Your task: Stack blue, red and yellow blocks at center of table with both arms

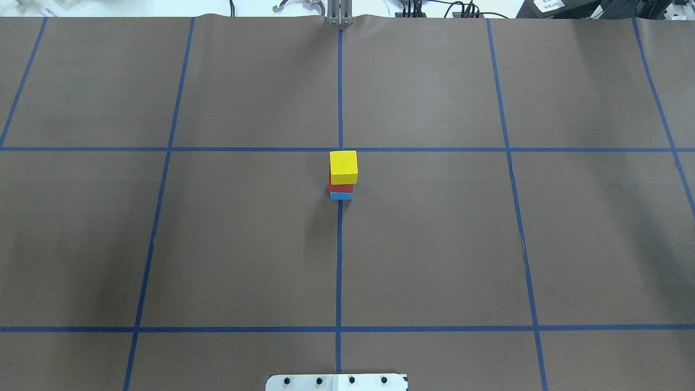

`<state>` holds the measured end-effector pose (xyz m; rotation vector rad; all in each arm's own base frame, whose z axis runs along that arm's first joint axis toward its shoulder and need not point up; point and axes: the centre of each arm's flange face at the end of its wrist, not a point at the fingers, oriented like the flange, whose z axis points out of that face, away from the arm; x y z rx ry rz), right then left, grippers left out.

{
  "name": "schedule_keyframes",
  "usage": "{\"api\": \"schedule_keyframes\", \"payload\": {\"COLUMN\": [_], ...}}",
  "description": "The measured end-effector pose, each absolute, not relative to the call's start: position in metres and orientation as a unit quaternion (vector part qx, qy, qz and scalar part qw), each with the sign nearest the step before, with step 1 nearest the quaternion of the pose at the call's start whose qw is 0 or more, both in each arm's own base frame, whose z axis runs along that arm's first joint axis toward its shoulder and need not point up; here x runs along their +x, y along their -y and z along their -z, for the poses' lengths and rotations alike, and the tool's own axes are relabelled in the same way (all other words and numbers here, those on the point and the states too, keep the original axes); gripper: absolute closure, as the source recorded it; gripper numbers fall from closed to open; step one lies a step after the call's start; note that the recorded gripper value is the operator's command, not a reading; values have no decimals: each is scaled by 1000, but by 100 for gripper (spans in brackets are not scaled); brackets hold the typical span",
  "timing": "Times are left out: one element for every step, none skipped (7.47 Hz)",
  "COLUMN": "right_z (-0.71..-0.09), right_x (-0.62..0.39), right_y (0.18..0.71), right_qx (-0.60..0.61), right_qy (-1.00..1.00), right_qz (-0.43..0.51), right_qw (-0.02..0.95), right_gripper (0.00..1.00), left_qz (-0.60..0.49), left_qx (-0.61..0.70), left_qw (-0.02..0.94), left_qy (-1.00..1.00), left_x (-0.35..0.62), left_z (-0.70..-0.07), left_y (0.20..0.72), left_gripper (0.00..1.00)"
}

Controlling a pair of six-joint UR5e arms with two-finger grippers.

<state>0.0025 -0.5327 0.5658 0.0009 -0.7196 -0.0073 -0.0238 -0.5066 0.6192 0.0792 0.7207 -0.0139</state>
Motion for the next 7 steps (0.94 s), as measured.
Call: {"api": "schedule_keyframes", "payload": {"right_z": [-566, -566, -566, -565, -565, -565, -565], "right_x": [2, 2, 2, 2, 2, 2, 2], "right_y": [533, 533, 533, 533, 533, 533, 533], "right_qx": [1, 1, 1, 1, 1, 1, 1], "right_qy": [352, 352, 352, 352, 352, 352, 352], "right_qz": [4, 4, 4, 4, 4, 4, 4], "right_qw": [936, 936, 936, 936, 936, 936, 936], "right_gripper": [1, 1, 1, 1, 1, 1, 1], "left_qz": [8, 9, 10, 11, 10, 9, 9], "left_qx": [34, 26, 21, 20, 21, 23, 24], "left_qw": [934, 930, 928, 926, 925, 925, 925], "left_qy": [-356, -366, -373, -377, -379, -380, -379], "left_x": [-23, -22, -21, -21, -21, -21, -21], "left_z": [-622, -627, -630, -629, -628, -627, -627], "left_y": [506, 504, 502, 501, 501, 501, 501], "left_gripper": [0, 0, 0, 0, 0, 0, 0]}}
